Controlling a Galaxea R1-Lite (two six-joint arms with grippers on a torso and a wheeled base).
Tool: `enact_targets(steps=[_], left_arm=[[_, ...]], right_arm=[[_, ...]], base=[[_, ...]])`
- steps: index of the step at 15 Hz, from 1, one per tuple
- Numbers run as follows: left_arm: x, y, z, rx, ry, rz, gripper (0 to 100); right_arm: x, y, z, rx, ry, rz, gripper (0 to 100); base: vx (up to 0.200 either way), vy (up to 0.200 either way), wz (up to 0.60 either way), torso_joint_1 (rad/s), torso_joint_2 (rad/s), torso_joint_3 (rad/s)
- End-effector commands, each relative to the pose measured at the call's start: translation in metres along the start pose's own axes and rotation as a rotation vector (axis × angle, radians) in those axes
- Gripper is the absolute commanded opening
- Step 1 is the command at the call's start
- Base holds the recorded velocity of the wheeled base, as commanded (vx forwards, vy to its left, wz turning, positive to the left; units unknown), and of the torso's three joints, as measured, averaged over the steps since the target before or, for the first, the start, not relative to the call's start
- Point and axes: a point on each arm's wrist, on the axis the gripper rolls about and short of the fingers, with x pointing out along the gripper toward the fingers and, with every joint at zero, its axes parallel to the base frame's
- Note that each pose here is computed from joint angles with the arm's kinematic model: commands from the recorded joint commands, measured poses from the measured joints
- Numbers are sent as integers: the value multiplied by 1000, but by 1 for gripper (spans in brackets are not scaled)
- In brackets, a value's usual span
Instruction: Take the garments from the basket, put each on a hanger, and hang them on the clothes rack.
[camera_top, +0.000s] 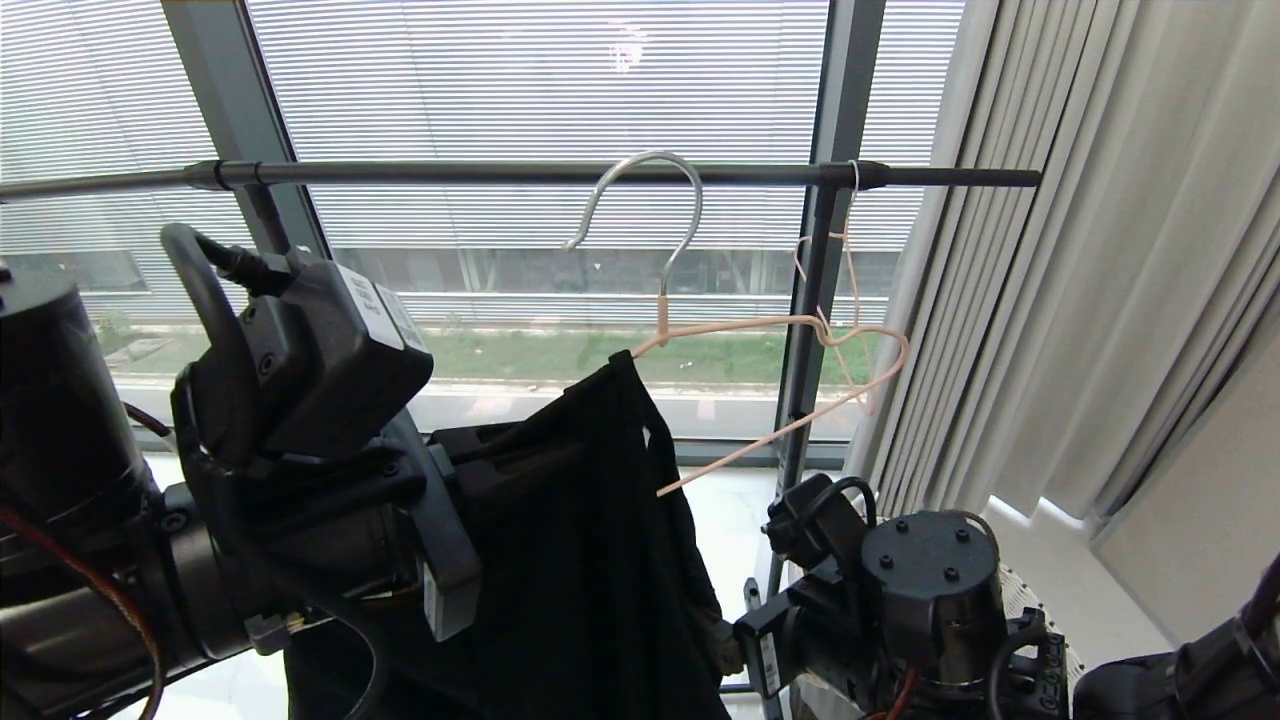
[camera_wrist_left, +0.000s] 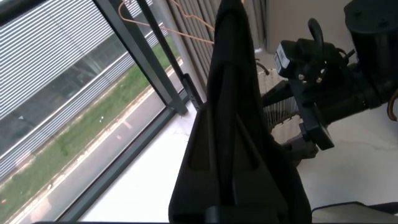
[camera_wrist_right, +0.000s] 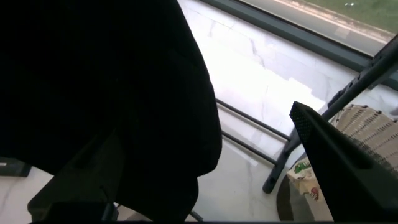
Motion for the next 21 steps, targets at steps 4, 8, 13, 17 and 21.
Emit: enact_targets(steps=[4, 8, 13, 17, 21], left_arm=[[-6, 0, -3, -1, 13, 32, 0], [-7, -5, -16, -10, 60, 18, 0], [-6, -13, -35, -22, 134, -6, 0], [5, -13, -44, -27, 196, 6, 0], [18, -14, -54, -36, 249, -11, 0]], right_arm=[[-3, -45, -4, -16, 18, -227, 100], [-17, -98, 22, 29, -69, -418, 100], [-38, -129, 57, 44, -198, -522, 100], [-43, -129, 81, 51, -264, -522, 100], [-63, -124, 97, 54, -290, -507, 100]], base=[[0, 0, 0, 0, 0, 0], [0, 0, 0, 0, 0, 0], [0, 0, 0, 0, 0, 0], [0, 0, 0, 0, 0, 0], [0, 0, 0, 0, 0, 0]])
